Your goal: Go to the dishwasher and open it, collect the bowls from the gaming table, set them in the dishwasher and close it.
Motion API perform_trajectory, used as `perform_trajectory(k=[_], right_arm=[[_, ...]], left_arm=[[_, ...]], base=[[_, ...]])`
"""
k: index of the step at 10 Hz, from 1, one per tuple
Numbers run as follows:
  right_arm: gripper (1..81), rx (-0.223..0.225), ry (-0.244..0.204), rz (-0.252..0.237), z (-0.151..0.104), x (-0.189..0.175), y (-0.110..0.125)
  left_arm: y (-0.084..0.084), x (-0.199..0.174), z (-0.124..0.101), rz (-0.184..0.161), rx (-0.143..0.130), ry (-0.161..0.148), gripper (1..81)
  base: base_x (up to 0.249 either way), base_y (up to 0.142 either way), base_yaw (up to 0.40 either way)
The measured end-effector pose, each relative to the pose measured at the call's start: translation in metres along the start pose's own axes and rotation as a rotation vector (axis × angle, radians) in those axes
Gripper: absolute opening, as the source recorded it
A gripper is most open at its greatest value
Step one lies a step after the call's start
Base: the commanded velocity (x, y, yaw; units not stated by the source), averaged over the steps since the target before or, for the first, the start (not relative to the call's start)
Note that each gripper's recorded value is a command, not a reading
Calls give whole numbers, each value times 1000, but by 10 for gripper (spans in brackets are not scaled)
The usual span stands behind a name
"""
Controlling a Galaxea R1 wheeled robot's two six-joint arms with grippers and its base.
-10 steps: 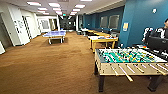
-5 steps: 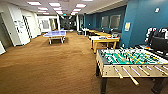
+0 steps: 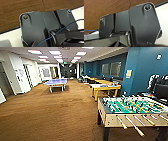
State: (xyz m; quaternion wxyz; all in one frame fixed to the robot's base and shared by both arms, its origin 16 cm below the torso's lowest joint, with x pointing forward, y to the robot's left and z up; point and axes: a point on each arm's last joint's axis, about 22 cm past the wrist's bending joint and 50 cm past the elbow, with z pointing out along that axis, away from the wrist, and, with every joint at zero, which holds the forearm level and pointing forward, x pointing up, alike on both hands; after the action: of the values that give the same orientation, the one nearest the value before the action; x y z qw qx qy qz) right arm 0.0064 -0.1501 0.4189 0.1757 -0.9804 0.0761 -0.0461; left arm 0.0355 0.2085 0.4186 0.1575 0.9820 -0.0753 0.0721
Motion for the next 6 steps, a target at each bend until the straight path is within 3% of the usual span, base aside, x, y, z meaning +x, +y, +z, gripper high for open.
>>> perform_trajectory(k=[2,3,5,6], right_arm=[[811,8,16,-4,1,13,-6],[811,3,17,-4,1,13,-2],[811,5,-10,3,1,-8,-4],[811,11,-6,2,2,-5,-9]], left_arm=[[-8,19,0,6,10,26,811],[-4,18,1,5,4,26,811],[-4,-6,-2,-2,6,-10,811],[-8,-3,-2,1,12,-7,811]], base=[[122,0,0],[122,0,0],[122,0,0],[124,0,0]])
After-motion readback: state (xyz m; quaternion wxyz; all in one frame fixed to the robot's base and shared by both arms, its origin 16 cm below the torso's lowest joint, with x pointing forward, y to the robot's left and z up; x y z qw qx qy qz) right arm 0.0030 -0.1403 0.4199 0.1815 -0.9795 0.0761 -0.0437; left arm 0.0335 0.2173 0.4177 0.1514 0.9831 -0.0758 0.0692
